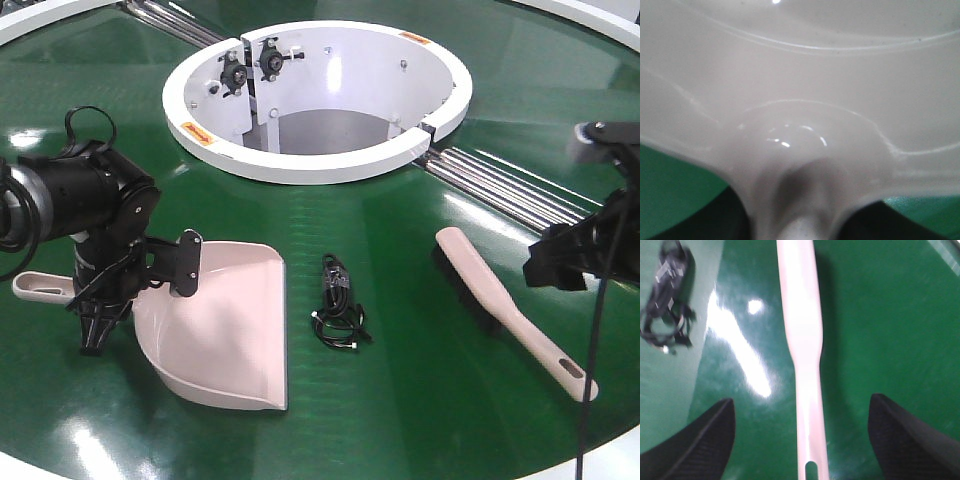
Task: Clean and inspect green conveyor with broom and dustpan
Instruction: 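Lower the right gripper onto the pink brush handle and grasp it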
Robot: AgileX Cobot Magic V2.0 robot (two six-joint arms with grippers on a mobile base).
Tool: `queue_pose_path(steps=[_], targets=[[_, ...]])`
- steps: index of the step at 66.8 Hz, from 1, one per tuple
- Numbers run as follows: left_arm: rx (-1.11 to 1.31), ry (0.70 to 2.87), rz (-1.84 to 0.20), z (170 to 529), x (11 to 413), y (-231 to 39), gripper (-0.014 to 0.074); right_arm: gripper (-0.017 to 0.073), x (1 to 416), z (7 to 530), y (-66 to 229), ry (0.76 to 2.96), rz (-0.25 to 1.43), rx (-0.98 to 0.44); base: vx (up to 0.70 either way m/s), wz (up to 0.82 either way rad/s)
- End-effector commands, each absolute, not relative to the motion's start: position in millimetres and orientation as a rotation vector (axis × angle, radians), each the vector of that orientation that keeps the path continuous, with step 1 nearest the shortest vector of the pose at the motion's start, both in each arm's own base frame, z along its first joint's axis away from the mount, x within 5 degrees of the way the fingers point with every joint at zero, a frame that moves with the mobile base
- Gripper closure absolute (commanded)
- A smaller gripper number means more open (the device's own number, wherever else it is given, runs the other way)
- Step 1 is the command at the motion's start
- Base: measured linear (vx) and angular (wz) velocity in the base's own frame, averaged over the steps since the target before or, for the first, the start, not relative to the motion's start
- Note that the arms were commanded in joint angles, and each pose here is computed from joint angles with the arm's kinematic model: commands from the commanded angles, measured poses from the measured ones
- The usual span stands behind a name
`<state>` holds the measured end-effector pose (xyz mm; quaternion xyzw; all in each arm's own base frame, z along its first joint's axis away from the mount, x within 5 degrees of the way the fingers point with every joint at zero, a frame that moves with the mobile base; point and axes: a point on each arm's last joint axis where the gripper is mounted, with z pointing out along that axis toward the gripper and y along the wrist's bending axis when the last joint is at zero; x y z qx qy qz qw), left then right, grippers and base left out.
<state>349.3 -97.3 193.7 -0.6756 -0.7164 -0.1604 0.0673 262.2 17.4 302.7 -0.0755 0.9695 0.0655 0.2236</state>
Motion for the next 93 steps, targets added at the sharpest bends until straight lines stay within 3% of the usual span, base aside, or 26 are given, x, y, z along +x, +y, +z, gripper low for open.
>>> queue_pose_path(steps=[1, 15, 22, 29, 65, 93], targets=[[-2.044, -2.198, -0.570, 220.1, 348.4, -96.0, 0.0592, 0.0022, 271.7, 310.9, 17.8, 2.644, 0.173, -0.223, 0.00, 0.00], [-2.044, -2.198, -0.570, 220.1, 348.4, -96.0, 0.0592, 0.0022, 288.6, 298.2, 29.2, 2.708, 0.144, -0.270, 0.00, 0.00], [-2.044, -2.198, -0.570, 220.1, 348.4, -96.0, 0.0592, 0.0022, 295.9, 294.8, 43.7, 2.731, 0.016, -0.359, 0.00, 0.00], [-2.044, -2.198, -0.570, 220.1, 348.4, -96.0, 0.0592, 0.0022, 301.4, 291.4, 44.3, 2.773, -0.059, -0.281, 0.00, 0.00], [-2.044, -2.198, -0.570, 220.1, 348.4, -96.0, 0.0592, 0.0022, 322.3, 227.5, 50.8, 3.040, -0.042, -0.396, 0.00, 0.00], [-2.044, -2.198, -0.570, 220.1, 348.4, -96.0, 0.0592, 0.0048, 333.4, 204.6, 52.8, 3.059, -0.040, -0.392, 0.00, 0.00]])
